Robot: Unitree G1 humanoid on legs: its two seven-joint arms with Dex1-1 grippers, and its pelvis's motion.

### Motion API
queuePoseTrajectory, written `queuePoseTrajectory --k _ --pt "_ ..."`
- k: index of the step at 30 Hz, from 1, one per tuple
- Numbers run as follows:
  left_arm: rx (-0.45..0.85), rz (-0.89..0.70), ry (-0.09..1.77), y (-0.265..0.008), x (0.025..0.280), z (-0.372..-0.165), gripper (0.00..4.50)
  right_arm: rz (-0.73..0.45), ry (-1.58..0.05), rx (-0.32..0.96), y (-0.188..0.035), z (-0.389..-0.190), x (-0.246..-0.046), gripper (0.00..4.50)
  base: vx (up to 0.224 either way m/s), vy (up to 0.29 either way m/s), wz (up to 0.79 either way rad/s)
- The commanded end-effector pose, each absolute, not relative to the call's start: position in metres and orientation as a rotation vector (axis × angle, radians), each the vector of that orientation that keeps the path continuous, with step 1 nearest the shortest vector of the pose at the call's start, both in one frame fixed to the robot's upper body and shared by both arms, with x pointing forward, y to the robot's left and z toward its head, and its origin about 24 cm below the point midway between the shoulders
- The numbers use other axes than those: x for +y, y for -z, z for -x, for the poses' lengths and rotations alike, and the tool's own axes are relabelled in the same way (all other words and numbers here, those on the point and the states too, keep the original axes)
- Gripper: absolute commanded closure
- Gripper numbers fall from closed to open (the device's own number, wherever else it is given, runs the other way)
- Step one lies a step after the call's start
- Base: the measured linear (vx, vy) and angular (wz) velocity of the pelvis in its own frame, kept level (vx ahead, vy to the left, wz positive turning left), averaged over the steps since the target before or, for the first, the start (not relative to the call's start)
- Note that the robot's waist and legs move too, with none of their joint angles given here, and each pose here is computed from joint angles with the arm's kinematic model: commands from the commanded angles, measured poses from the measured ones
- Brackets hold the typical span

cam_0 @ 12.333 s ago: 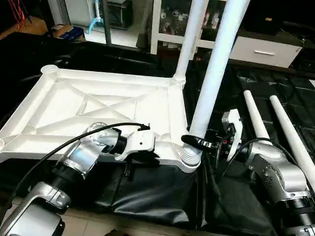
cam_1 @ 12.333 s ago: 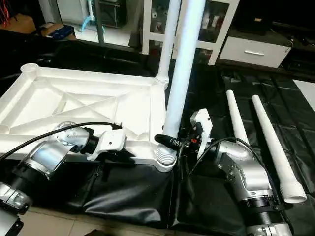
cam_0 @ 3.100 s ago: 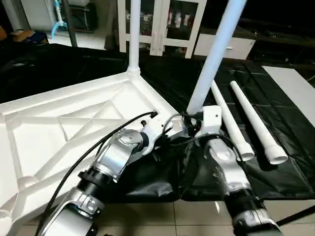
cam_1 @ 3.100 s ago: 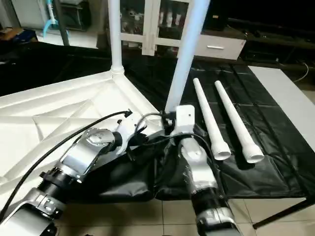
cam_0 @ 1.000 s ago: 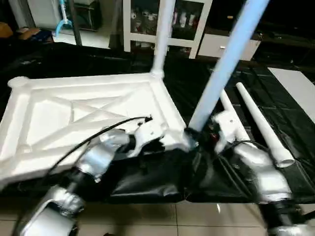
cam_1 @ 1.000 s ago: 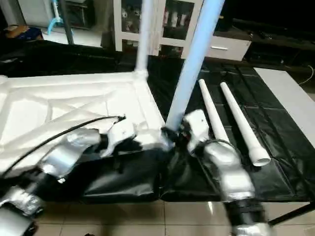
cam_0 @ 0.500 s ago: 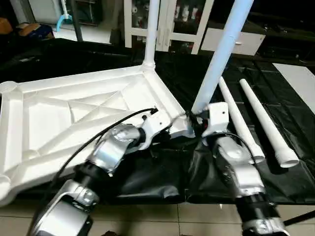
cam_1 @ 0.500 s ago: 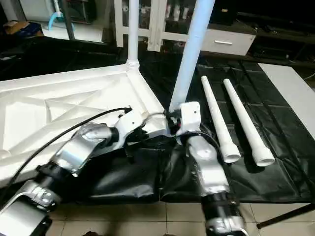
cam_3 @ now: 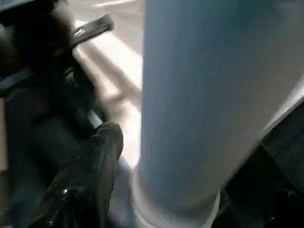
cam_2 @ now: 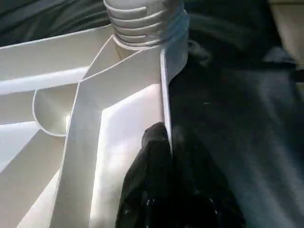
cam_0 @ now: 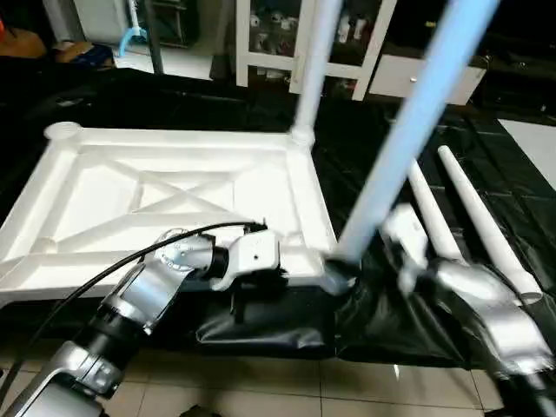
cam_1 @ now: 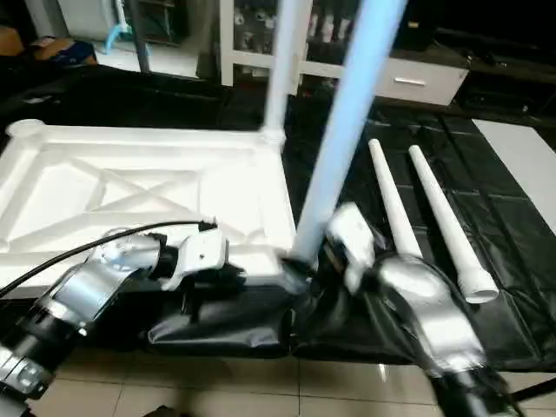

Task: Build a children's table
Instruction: Rotate leg to tighten

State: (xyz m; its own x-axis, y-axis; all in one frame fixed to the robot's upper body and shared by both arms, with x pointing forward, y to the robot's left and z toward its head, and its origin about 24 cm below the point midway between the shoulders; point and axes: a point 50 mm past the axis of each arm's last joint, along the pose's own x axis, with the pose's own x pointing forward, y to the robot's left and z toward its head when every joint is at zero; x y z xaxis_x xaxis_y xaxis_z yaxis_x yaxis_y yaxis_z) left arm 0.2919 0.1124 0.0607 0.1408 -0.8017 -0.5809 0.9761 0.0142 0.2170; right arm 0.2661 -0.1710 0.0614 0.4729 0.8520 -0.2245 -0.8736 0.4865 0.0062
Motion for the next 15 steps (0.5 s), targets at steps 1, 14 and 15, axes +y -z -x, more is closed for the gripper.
queuePoseTrajectory --k 1,14,15 --pt "0.370 -0.645 1.485 -0.049 0.106 -0.282 4.50 0.125 -1.106 0.179 -0.070 -0.264 -0.172 1.34 0.000 0.000 0.00" --pt "0.363 -0.647 1.527 -0.051 0.108 -0.279 4.50 0.165 -1.189 0.190 -0.068 -0.265 -0.180 1.70 0.000 0.000 0.00" --pt "0.363 -0.647 1.528 -0.051 0.108 -0.279 4.50 0.169 -1.193 0.198 -0.068 -0.265 -0.181 1.83 0.000 0.000 0.00"
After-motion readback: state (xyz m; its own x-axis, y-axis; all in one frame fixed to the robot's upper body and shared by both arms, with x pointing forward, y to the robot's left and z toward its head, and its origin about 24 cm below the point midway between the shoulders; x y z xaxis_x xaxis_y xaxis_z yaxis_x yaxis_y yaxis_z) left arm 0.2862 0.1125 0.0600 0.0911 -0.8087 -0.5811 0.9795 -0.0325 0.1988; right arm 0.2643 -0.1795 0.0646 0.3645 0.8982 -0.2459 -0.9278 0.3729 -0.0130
